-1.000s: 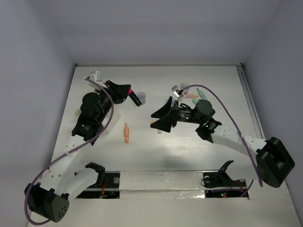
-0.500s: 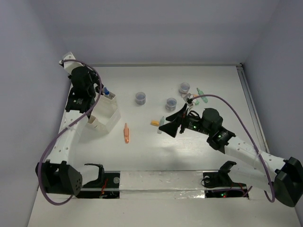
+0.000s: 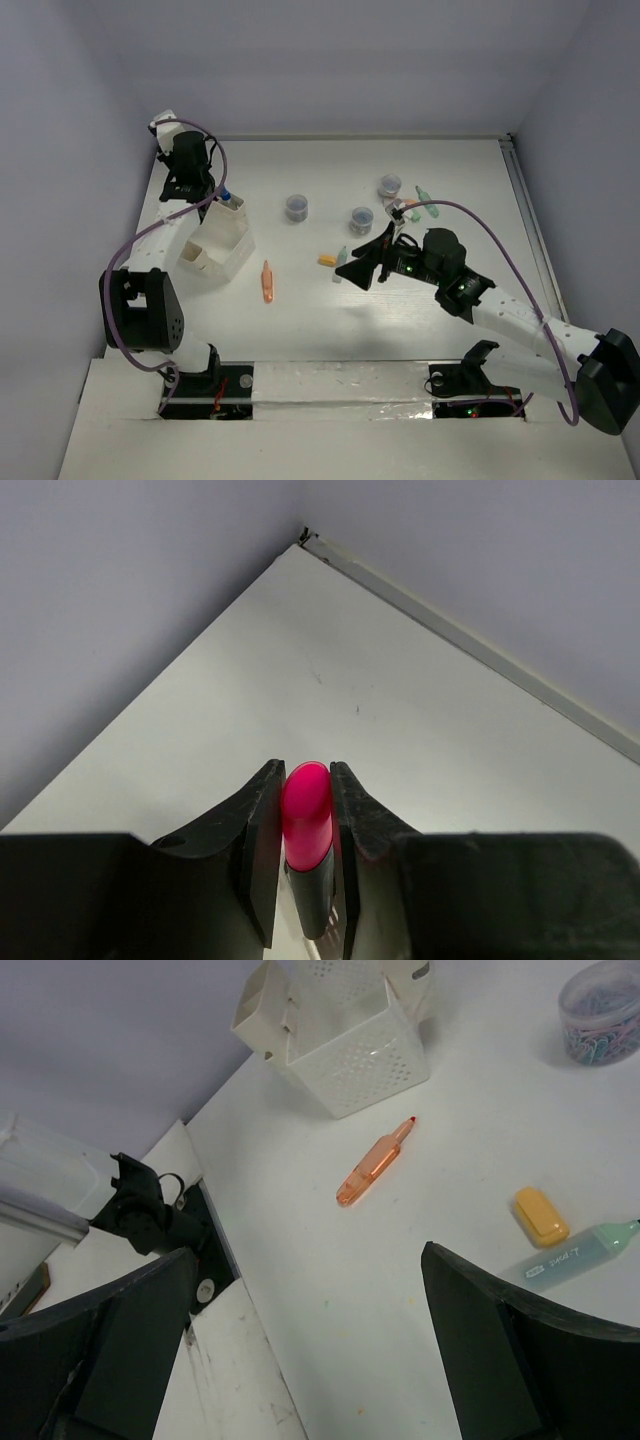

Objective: Sort the stationery into containers
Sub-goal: Place the pen in the storage box.

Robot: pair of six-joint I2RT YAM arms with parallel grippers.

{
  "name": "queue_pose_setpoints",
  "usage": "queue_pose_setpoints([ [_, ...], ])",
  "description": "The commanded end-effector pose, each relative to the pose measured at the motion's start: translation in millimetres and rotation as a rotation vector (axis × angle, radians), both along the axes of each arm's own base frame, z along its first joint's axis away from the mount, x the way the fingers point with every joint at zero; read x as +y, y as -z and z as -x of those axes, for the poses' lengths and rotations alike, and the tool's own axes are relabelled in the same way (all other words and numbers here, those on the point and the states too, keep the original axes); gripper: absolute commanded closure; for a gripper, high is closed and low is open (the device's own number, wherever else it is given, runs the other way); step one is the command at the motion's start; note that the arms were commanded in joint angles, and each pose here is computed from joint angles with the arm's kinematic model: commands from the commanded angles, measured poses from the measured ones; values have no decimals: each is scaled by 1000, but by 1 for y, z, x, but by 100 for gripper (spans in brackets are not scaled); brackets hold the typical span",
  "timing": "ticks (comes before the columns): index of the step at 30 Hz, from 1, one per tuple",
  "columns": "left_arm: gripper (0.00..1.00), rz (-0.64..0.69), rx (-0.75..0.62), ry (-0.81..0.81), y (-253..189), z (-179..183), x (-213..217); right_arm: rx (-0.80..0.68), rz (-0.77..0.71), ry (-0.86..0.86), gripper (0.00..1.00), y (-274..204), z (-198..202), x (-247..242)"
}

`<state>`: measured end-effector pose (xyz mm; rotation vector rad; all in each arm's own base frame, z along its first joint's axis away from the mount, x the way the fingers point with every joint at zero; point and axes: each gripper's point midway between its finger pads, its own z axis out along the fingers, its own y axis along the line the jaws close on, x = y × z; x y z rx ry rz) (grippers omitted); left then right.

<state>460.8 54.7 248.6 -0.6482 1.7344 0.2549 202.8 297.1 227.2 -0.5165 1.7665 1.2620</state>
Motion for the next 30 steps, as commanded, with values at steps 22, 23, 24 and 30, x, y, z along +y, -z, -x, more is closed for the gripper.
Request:
queue_pose_setpoints([
  [22,100,-6,-81,104,19,-16,-17,-49,8,39,0,-5,-11,-2],
  [23,100,-6,-77,103,21,-16,-17,-49,9,47,0,-5,-12,-3],
  [24,100,-3,-77,108,21,-16,-18,-51,14,62,0,-5,-13,-4],
  [30,76,-6,-85,137,12,-14,-28,-48,33,103,0,-1,-20,-8],
])
